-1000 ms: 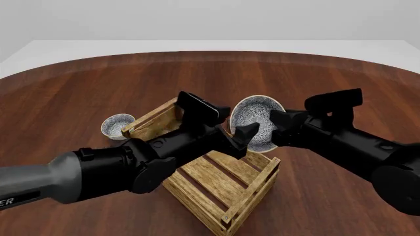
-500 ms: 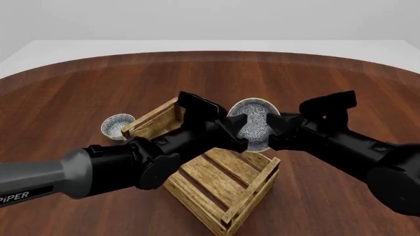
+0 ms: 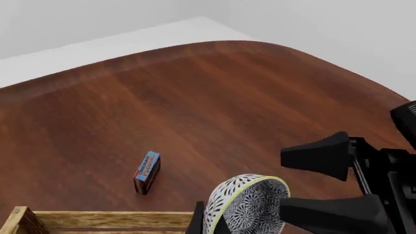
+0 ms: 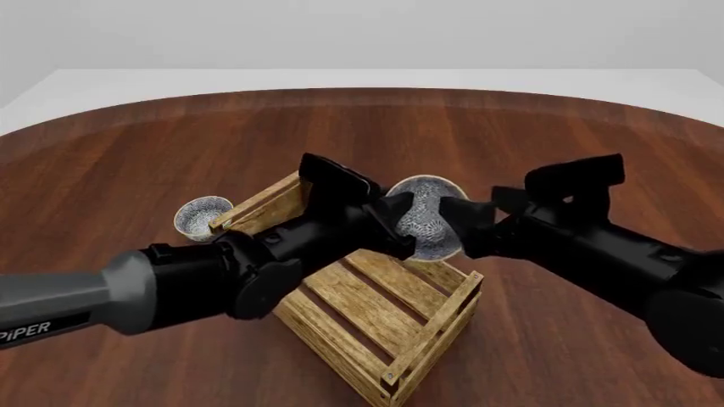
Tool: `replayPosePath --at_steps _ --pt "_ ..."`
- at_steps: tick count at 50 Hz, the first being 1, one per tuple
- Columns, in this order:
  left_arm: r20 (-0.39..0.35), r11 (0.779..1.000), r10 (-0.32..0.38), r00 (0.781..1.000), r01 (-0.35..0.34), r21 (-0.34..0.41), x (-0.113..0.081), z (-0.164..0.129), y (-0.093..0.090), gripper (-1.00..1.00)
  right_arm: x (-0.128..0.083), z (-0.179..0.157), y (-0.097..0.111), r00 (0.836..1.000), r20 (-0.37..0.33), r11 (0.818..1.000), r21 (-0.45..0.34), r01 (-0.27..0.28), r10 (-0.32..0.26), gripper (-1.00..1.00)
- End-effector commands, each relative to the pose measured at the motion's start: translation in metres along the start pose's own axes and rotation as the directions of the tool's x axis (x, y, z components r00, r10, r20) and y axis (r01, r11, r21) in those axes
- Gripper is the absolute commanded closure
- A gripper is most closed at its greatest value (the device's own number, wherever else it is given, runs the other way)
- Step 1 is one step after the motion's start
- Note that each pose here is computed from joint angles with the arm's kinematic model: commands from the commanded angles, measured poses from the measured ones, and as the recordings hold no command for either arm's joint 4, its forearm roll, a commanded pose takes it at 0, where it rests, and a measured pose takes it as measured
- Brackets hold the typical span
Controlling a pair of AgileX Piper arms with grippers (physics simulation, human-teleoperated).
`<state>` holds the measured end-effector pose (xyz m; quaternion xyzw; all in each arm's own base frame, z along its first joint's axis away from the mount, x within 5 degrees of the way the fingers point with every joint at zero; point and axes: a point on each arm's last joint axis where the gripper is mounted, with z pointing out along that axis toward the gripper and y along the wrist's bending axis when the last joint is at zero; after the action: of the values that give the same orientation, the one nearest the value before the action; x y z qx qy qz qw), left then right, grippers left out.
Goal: Stack the right bowl on the left bowl and place them in the tray.
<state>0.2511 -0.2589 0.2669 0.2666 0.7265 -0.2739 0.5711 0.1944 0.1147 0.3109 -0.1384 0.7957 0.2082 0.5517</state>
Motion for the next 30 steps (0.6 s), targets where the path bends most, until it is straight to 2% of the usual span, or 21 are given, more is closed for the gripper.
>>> replayPosePath --at_steps 1,14,20,21,26,30 --pt "0.014 0.999 0.025 1.000 -0.025 -0.045 -0.006 0.007 0.017 1.00 -0.002 -0.010 0.004 1.000 0.013 1.000 -0.018 -0.010 0.011 -1.00" --pt "0.016 0.990 0.046 0.999 -0.044 -0.134 -0.011 0.001 0.050 1.00 -0.008 -0.032 0.009 0.999 0.042 0.999 -0.043 -0.005 0.007 -1.00" --pt "0.021 0.986 0.042 0.999 -0.038 -0.161 -0.018 -0.011 0.058 1.00 -0.008 -0.036 0.008 0.999 0.048 0.999 -0.044 -0.005 0.007 -1.00" --pt "0.022 0.981 0.059 0.998 -0.054 -0.186 -0.021 -0.017 0.066 1.00 -0.008 -0.036 0.008 0.999 0.049 0.999 -0.042 -0.005 0.007 -1.00" --pt "0.029 0.975 0.082 0.996 -0.074 -0.208 -0.028 -0.032 0.071 1.00 -0.010 -0.039 0.008 0.998 0.056 0.999 -0.044 -0.002 0.004 -1.00" --pt "0.039 0.972 0.071 0.997 -0.061 -0.229 -0.034 -0.044 0.075 1.00 -0.010 -0.039 0.010 0.998 0.056 0.999 -0.051 0.005 -0.002 -1.00"
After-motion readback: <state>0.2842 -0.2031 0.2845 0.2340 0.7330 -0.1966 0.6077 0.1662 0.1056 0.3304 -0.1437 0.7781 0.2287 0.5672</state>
